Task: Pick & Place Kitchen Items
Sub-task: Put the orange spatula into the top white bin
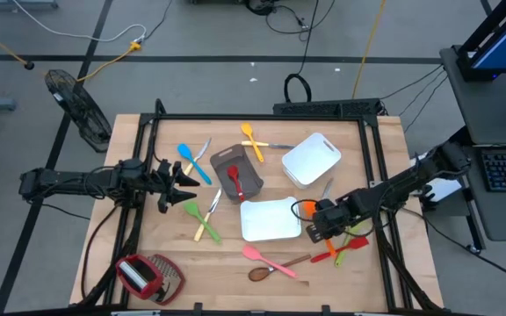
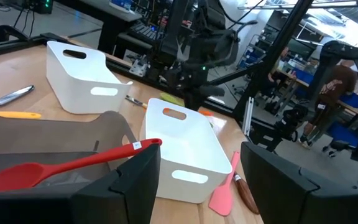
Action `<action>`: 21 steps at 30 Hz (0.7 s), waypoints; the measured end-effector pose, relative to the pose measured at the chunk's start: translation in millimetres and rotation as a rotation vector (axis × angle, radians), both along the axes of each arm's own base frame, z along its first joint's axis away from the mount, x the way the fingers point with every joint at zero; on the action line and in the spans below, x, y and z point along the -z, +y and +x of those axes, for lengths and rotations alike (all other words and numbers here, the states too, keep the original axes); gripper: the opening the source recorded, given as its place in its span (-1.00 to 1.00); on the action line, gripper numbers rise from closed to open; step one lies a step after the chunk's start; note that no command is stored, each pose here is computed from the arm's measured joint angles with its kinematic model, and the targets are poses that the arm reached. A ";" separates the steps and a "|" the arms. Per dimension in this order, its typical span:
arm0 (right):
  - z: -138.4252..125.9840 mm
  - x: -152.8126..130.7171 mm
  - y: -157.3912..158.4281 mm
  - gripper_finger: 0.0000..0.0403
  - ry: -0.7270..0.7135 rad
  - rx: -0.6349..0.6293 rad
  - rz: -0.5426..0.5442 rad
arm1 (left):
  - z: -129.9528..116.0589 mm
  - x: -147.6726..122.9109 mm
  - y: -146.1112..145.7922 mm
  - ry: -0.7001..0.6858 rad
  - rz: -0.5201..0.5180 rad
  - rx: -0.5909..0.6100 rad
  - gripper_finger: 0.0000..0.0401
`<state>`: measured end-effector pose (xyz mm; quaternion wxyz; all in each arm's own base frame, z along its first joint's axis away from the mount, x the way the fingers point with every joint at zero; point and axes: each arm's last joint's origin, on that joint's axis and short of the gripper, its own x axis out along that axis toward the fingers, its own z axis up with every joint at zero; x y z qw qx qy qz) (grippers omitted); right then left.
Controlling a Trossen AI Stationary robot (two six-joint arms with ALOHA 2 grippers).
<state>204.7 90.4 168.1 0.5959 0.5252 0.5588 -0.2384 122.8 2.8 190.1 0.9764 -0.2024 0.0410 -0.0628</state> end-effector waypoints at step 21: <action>-9.4 -68.8 -27.7 -0.85 -0.458 0.476 0.051 | 0.0 0.0 0.0 0.000 0.000 0.000 0.14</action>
